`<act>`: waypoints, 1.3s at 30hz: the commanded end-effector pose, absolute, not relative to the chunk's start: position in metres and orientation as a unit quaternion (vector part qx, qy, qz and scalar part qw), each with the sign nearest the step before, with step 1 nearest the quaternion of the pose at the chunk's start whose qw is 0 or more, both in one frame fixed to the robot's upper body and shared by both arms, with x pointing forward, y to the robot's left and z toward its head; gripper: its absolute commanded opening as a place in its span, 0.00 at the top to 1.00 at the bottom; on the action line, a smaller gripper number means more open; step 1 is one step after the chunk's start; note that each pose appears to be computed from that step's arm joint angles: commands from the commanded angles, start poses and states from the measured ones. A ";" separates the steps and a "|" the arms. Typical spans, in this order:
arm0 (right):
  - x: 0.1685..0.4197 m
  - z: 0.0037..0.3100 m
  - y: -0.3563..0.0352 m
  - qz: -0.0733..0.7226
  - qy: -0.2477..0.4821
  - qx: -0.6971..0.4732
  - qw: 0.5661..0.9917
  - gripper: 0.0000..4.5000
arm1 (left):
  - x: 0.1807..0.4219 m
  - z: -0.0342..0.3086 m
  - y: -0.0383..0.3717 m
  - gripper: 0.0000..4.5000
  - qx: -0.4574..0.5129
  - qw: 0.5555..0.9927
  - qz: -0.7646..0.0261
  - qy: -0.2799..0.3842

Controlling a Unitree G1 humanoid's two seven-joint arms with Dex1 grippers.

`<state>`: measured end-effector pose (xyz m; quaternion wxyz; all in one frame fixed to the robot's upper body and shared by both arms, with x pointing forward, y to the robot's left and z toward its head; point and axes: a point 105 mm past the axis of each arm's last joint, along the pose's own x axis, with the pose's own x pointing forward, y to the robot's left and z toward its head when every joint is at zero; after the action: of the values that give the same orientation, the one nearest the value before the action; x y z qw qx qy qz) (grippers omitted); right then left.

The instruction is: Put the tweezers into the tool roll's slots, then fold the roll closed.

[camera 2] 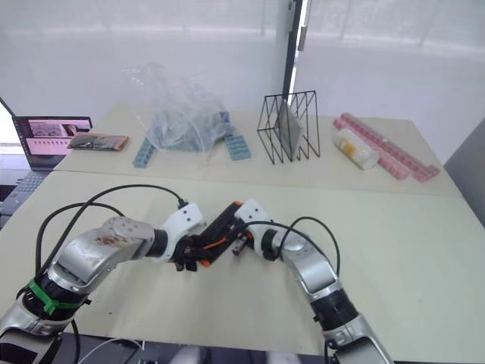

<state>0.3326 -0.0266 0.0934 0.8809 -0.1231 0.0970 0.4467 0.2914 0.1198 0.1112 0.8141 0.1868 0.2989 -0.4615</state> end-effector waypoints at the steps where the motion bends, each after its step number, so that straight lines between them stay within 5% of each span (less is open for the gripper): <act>1: 0.332 0.071 -0.033 0.435 0.136 -0.127 0.881 1.00 | 0.296 0.131 0.145 0.21 0.160 0.828 -0.459 0.280; 12: 0.330 0.067 -0.032 0.436 0.140 -0.125 0.880 1.00 | 0.297 0.146 0.150 0.21 0.086 0.827 -0.525 0.183; 23: 0.328 0.064 -0.035 0.436 0.146 -0.127 0.879 1.00 | 0.304 0.146 0.139 0.99 0.050 0.800 -0.578 0.152; 39: 0.323 0.068 -0.034 0.444 0.141 -0.116 0.877 1.00 | 0.309 0.045 0.139 1.00 0.144 0.797 -0.533 0.246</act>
<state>0.3290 -0.0309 0.0886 0.8829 -0.1221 0.0972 0.4429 0.3171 0.1229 0.0841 0.7986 0.1322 0.1676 -0.5627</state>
